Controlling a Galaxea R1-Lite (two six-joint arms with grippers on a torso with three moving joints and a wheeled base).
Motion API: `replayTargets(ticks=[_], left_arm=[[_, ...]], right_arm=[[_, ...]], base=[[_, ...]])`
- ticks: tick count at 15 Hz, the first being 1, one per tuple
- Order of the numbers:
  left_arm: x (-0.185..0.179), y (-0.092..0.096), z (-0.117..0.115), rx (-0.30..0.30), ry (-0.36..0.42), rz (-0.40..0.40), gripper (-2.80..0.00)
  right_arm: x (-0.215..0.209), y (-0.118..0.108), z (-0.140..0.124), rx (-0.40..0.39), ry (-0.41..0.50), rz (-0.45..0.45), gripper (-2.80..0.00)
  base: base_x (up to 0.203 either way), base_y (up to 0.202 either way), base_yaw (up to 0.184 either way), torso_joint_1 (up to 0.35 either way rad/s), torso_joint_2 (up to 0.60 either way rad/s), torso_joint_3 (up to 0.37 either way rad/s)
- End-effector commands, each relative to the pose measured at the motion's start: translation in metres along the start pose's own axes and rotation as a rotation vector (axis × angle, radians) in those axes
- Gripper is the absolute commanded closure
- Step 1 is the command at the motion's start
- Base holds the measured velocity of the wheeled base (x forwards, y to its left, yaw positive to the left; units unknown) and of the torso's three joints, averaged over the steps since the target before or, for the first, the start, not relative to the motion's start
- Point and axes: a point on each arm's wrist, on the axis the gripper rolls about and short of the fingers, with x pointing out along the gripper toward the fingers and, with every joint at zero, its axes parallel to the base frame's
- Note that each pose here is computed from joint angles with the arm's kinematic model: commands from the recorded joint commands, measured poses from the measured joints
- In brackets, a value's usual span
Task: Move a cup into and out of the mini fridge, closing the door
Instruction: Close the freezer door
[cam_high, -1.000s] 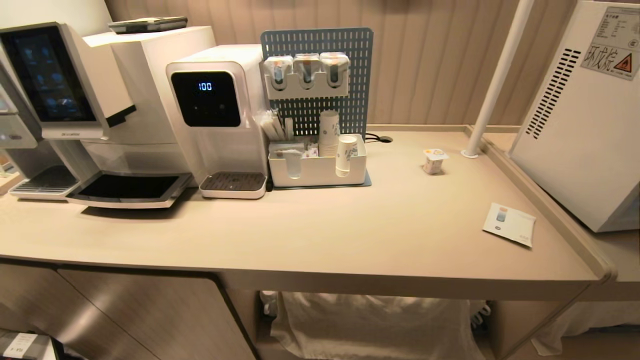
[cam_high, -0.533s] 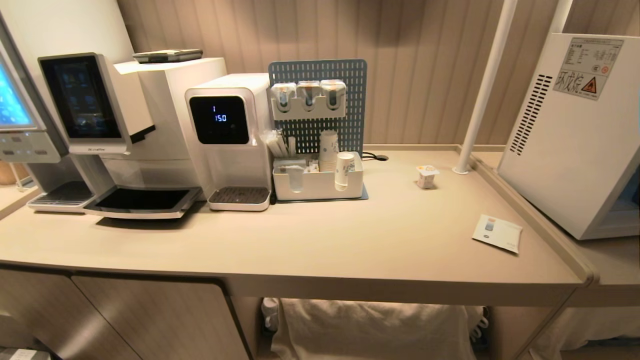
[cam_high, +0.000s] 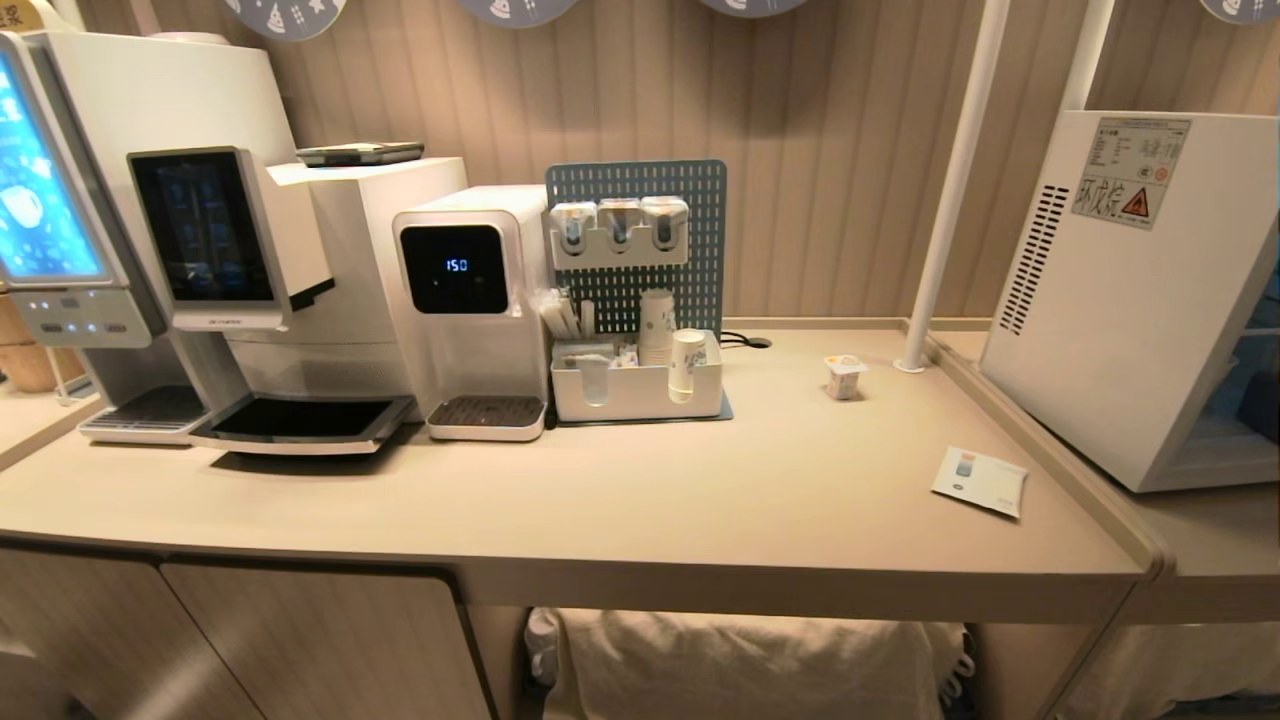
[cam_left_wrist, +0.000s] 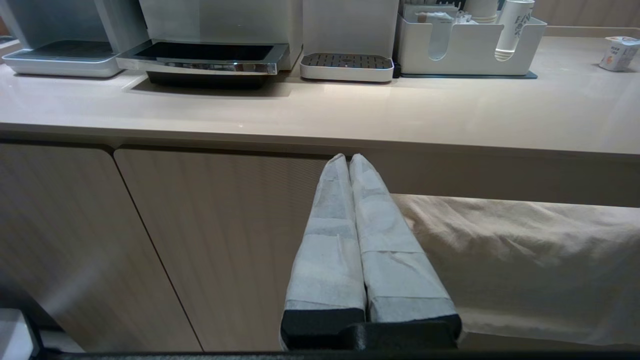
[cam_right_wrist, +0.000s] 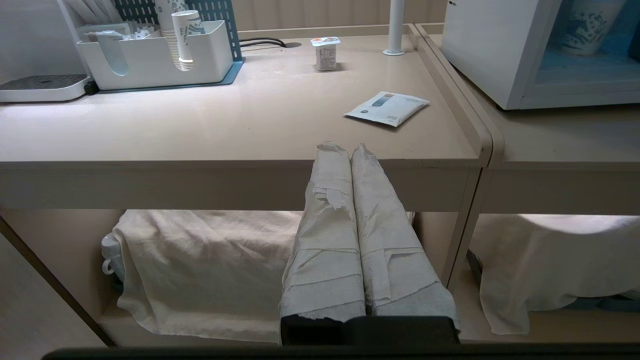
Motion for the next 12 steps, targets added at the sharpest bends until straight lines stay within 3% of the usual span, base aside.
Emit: replayTargets(ticks=[1,9,12], left_arm=[[0.0002,0.0000,-0.0003,0.000,0.003,0.001,0.00],[0.0002,0.0000,-0.0004,0.000,0.002,0.002,0.00],[0.0002,0.0000,-0.0003,0.000,0.003,0.001,0.00]], right_arm=[[0.0001,0.0000,-0.0004,-0.001,0.001,0.001,0.00],[0.0001,0.0000,-0.0004,-0.001,0.001,0.001,0.00],[0.0001,0.0000,-0.0004,-0.001,0.001,0.001,0.00]], base=[[0.000,0.000,0.000,0.000,0.00,0.000],[0.000,0.000,0.000,0.000,0.00,0.000],[0.001,-0.161,0.003,0.004,0.00,0.004]])
